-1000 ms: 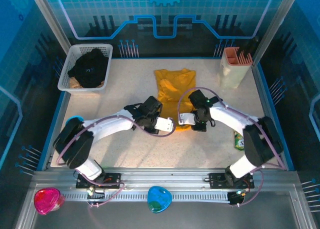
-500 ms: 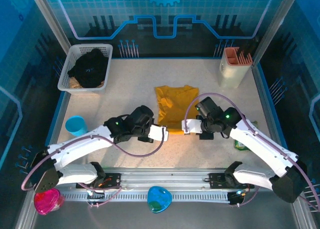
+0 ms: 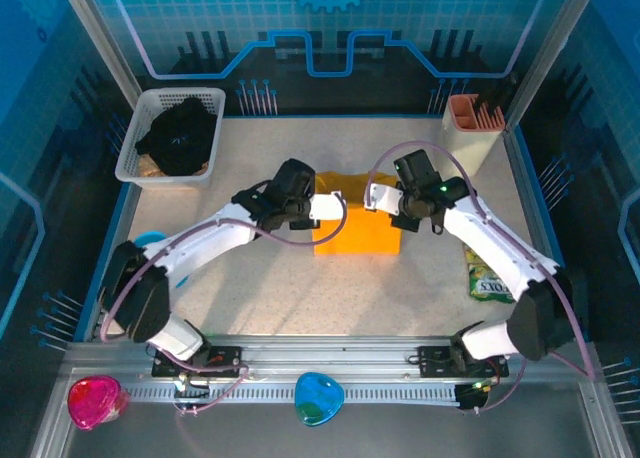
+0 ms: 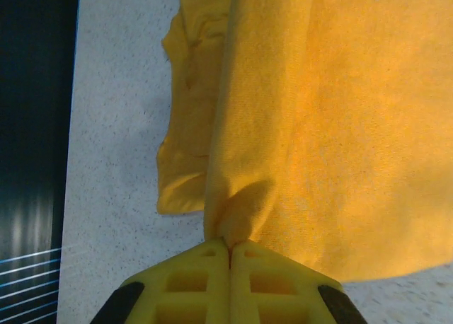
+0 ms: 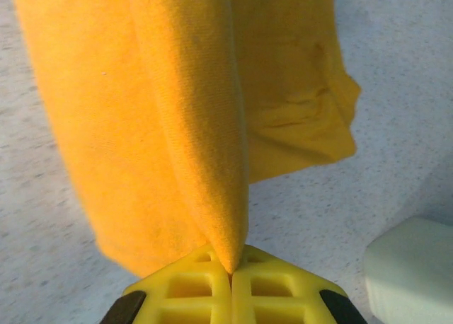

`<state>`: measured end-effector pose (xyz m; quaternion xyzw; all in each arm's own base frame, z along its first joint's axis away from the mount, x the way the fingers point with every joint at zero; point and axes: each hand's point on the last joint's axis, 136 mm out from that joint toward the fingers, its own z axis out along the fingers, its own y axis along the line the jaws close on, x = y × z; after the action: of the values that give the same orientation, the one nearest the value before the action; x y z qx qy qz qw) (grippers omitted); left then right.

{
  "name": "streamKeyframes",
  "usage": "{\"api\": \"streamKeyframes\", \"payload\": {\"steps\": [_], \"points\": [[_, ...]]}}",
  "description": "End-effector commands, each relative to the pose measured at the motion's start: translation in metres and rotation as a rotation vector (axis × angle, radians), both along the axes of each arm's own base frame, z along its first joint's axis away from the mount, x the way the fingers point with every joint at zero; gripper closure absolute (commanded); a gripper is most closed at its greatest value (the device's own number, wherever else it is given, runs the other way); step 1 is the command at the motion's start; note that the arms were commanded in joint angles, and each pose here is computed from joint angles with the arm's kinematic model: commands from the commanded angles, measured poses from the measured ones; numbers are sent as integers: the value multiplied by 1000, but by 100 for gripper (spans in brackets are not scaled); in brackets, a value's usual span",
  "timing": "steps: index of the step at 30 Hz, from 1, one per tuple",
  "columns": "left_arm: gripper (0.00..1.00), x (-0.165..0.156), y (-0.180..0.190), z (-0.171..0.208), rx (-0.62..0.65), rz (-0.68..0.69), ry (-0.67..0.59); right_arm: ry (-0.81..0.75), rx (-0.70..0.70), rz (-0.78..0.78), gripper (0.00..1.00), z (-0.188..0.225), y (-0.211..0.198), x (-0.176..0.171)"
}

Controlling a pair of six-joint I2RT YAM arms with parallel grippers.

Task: Fold and stack the t-shirts

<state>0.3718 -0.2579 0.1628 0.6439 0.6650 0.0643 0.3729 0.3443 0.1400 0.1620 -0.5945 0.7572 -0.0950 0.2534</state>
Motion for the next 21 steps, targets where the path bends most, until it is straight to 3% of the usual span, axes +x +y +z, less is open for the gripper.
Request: {"api": "streamKeyframes", "payload": {"steps": [1,12,21], "points": [[100,31,3,2,-7,53,-41,-103,2,-15,100,8,2,45],[100,106,4,-29,3,154,-109,-138,-53,-138,100,-47,-7,126],[100,135,-1,-57,1,183,-152,-161,-61,-250,100,-81,-21,152]]}}
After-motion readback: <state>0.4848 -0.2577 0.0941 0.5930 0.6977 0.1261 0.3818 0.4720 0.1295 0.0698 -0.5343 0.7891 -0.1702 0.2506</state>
